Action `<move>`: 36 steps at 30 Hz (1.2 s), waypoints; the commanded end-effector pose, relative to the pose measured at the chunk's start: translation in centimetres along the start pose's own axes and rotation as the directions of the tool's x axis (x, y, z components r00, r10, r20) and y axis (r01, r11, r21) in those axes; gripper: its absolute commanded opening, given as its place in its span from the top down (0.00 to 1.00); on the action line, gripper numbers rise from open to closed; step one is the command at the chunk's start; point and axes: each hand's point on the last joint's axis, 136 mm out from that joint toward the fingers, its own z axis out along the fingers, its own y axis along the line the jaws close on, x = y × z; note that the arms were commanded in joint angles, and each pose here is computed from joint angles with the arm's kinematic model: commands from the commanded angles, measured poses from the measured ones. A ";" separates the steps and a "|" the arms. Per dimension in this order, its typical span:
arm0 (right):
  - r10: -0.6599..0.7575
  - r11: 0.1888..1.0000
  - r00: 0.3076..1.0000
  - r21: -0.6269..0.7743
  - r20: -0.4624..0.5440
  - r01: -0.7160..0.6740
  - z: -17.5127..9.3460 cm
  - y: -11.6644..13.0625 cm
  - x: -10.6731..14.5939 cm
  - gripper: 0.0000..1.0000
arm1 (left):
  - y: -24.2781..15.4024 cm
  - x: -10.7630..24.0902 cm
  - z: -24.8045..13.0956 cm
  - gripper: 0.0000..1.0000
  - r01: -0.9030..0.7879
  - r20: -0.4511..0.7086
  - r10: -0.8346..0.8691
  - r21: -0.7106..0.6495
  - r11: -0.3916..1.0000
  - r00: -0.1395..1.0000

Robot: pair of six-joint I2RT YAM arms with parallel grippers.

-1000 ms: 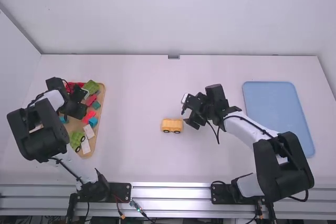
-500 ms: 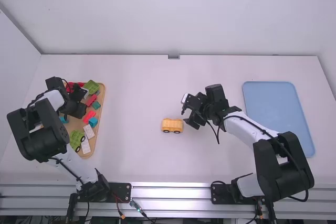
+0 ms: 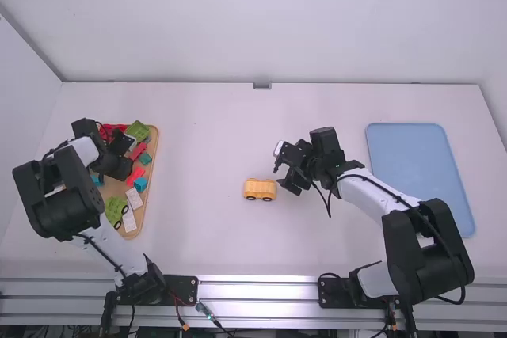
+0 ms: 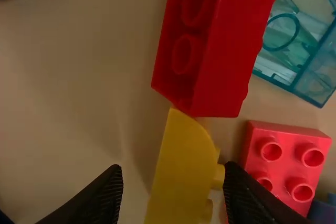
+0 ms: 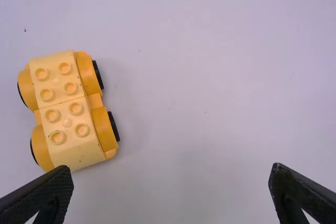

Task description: Assemble lego blocks to make yellow taxi

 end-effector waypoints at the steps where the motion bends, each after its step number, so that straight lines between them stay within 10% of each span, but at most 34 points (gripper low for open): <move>1: -0.017 1.000 0.999 0.027 0.036 0.016 -0.8 -0.9 -1.7 0.01 | -0.8 0.6 0.7 0.50 0.000 -0.009 0.000 0.037 0.999 1.000; 36: 0.009 0.999 0.999 0.031 0.032 -0.010 -0.8 -1.0 -1.6 0.01 | -0.9 0.7 0.8 0.76 0.024 -0.016 -0.024 0.037 0.999 1.000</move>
